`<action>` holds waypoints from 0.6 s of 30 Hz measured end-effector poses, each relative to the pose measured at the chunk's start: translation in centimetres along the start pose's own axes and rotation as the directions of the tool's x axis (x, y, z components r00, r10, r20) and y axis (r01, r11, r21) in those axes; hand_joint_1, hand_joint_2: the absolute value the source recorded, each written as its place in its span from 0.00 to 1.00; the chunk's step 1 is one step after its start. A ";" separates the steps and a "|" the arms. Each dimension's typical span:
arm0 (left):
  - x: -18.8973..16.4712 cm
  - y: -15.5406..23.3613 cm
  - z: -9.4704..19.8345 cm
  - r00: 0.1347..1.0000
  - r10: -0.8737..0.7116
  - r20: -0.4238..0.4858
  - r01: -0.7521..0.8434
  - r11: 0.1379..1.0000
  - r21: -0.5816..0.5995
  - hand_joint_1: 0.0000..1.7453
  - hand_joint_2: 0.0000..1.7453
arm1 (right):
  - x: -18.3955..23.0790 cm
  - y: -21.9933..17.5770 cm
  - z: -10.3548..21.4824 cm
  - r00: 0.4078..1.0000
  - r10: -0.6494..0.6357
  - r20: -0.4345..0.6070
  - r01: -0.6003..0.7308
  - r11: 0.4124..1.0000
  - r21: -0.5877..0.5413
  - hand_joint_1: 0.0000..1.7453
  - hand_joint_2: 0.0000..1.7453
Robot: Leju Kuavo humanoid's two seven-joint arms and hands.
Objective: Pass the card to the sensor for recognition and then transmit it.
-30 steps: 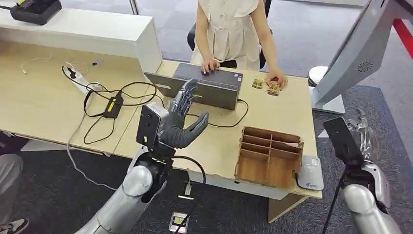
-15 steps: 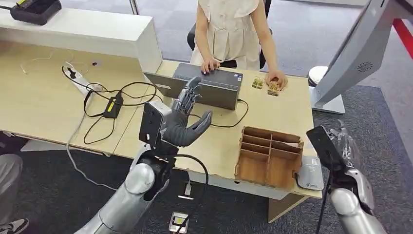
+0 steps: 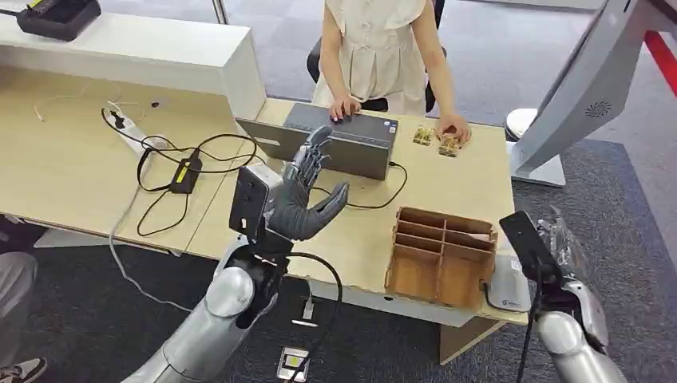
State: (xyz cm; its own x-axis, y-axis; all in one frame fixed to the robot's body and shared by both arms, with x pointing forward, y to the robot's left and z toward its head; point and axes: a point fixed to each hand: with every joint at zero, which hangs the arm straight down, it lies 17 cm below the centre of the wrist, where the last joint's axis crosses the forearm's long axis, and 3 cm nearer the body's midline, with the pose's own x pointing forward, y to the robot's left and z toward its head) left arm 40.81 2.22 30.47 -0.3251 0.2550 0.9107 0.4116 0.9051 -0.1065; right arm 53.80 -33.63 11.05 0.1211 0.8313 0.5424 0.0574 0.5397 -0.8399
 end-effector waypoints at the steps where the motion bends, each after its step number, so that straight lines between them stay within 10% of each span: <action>1: 0.0 0.1 0.0 1.000 -0.002 0.000 0.002 1.000 0.003 0.00 1.00 | -0.3 -0.2 0.0 1.000 -0.002 -0.005 0.002 1.000 -0.004 1.00 1.00; 18: -0.7 0.2 0.6 1.000 -0.007 -0.017 0.007 1.000 0.004 0.00 1.00 | -3.2 -2.5 -0.3 0.999 0.013 -0.045 -0.015 0.999 -0.048 1.00 1.00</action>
State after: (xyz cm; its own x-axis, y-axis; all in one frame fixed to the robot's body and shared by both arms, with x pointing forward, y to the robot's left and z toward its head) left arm 40.63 2.37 29.62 -0.3139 0.2426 0.9179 0.4059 0.9083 -0.1013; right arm 53.55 -37.72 11.40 0.1666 0.8315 0.5300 0.1030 0.5199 -0.8480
